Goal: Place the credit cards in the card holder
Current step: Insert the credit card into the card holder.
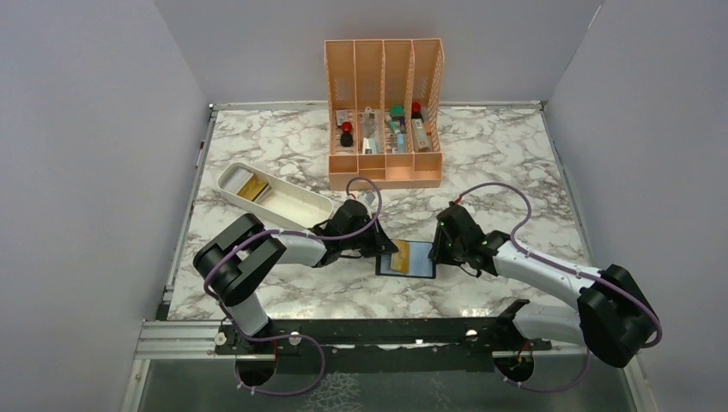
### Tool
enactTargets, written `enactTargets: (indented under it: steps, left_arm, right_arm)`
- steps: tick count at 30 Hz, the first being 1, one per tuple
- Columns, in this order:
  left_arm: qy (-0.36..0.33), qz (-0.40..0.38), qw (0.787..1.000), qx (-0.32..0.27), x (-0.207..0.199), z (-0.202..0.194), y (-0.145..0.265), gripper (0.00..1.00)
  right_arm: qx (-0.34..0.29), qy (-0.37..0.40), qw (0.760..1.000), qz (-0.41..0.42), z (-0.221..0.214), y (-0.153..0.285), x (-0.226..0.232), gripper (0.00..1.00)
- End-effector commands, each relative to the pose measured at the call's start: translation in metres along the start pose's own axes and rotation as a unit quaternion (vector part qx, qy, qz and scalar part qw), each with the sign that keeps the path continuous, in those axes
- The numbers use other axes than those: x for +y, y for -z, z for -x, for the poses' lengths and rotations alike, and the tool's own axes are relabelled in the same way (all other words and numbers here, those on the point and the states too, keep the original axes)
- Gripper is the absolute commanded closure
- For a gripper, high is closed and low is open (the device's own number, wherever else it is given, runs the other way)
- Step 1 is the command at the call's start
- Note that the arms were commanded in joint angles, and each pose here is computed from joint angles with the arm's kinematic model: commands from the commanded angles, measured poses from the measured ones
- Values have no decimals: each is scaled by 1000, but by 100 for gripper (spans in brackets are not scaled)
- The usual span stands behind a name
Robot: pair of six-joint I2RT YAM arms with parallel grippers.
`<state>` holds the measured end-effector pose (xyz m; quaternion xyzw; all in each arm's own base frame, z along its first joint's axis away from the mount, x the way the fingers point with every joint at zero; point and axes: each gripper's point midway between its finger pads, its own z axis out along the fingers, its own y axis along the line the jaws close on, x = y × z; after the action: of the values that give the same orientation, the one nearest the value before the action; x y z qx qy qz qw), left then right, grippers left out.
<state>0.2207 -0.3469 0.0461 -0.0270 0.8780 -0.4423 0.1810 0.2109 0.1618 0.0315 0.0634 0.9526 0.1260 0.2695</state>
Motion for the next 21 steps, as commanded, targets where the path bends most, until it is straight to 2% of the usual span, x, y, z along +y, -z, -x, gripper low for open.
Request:
enactTargets:
  steps: [1,6,21]
  left_arm:
    - [-4,16,1000,2,11,-6,-3,100]
    - [0,3,1000,2,1,-6,-1,100]
    - [4,-20,1000,-7,-9,-4,-4,100]
  right_arm:
    - [11,3,1000,2,-8,-10,-1,67]
    - [36,-3,999,-2,-24,-19,-6,71]
    - [23,-4,1000,-16,-23,-16,-15,77]
